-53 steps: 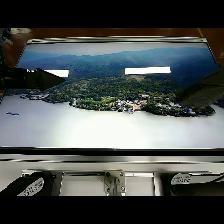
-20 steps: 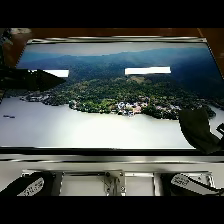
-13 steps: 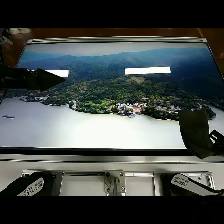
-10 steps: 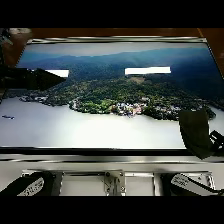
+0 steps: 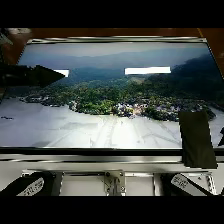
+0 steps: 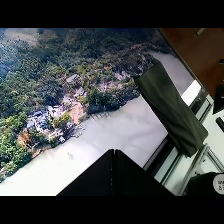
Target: Fold the shirts.
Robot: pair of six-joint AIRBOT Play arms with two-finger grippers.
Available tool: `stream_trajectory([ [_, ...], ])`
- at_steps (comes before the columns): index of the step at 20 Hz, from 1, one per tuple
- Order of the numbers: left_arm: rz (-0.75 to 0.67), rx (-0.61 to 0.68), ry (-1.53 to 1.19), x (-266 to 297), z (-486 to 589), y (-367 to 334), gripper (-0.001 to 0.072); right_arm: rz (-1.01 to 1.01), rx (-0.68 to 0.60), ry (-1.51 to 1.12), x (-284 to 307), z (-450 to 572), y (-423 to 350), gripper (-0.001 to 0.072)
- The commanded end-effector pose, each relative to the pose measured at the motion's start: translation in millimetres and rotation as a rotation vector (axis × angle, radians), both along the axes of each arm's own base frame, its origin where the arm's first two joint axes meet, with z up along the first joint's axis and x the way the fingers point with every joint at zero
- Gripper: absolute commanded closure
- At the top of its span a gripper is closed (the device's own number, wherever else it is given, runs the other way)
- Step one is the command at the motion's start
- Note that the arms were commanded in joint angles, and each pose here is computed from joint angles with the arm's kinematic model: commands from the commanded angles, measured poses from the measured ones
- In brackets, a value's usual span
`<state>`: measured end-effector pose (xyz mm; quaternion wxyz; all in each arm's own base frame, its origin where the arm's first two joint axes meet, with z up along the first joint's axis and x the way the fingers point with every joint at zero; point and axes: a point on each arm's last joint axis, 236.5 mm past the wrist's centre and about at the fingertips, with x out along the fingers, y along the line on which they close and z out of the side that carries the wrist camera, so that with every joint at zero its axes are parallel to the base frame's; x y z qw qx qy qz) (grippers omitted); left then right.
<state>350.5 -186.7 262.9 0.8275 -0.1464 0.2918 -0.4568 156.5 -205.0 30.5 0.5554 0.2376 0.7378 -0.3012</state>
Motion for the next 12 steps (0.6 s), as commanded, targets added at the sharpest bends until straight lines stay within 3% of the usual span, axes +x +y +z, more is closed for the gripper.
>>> stream_trajectory([
  [1, 0.160, 0.057, -0.030, 40, -12, 17, 0.0669, 0.039, -0.177, -0.584, 114, 97, -19, 0.0199],
  [3, 0.318, 0.254, 0.036, 67, -61, 41, 0.0671, 0.075, -0.218, -1.111, 202, 201, 3, 0.0207],
  [4, 0.368, 0.372, 0.090, 72, -89, 51, 0.0671, 0.133, -0.222, -1.243, 225, 232, 24, 0.0207],
  [6, 0.398, 0.658, 0.216, 64, -147, 67, 0.0670, 0.331, -0.162, -1.218, 247, 224, 82, 0.0207],
  [8, 0.373, 0.884, 0.316, 50, -183, 73, 0.0665, 0.554, -0.098, -0.929, 242, 158, 134, 0.0186],
  [9, 0.342, 0.933, 0.351, 46, -195, 68, 0.0549, 0.640, -0.071, -0.785, 238, 127, 157, 0.0031],
  [10, 0.309, 0.951, 0.383, 43, -205, 60, 0.0240, 0.679, -0.050, -0.682, 236, 103, 175, 0.0024],
  [11, 0.286, 0.963, 0.401, 41, -211, 54, 0.0039, 0.693, -0.022, -0.624, 237, 86, 191, 0.0024],
  [12, 0.273, 0.963, 0.409, 40, -215, 49, 0.0038, 0.718, 0.007, -0.585, 238, 72, 207, 0.0024],
])
